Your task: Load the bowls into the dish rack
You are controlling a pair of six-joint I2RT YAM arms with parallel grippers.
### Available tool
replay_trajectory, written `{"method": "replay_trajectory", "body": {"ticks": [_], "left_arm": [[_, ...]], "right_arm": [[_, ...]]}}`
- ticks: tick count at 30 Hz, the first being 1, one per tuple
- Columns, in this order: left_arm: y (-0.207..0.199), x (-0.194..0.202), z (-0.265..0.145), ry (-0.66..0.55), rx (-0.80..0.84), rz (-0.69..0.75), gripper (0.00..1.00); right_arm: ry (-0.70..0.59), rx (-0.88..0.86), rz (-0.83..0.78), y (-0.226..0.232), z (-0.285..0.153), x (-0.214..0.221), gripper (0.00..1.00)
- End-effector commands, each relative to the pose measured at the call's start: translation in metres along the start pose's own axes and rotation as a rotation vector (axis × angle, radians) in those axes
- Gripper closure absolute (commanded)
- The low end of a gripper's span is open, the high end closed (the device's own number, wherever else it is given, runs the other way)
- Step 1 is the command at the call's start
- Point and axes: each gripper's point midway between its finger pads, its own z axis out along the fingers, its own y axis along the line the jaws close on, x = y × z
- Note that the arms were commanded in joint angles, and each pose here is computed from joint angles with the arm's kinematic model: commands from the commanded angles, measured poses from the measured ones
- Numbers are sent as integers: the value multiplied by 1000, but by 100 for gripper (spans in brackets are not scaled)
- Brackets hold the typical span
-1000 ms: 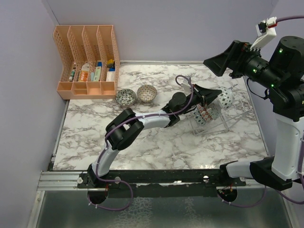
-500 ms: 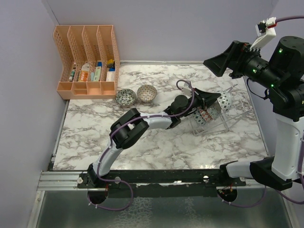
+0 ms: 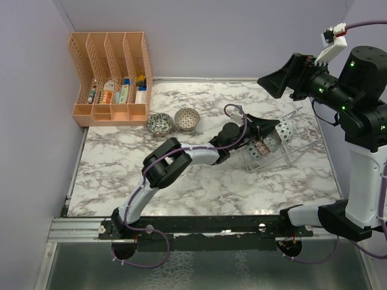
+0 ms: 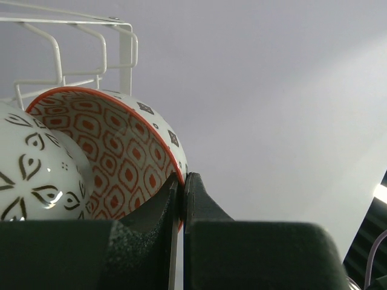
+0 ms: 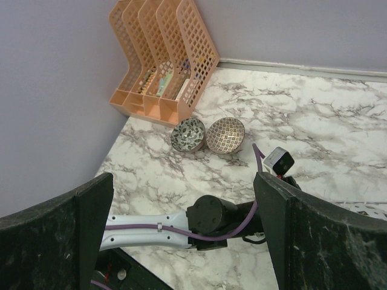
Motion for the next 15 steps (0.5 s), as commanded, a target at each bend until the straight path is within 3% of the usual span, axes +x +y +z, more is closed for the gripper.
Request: {"method": "replay_trajectory", "body": {"ticks": [1, 15], "left_arm": [[-27, 14, 5, 53, 46, -19, 100], [-15, 11, 2, 75, -93, 0, 78]], "right_arm": [[16, 8, -8, -4, 1, 5, 0], [24, -4, -10, -3, 4, 6, 1]]}}
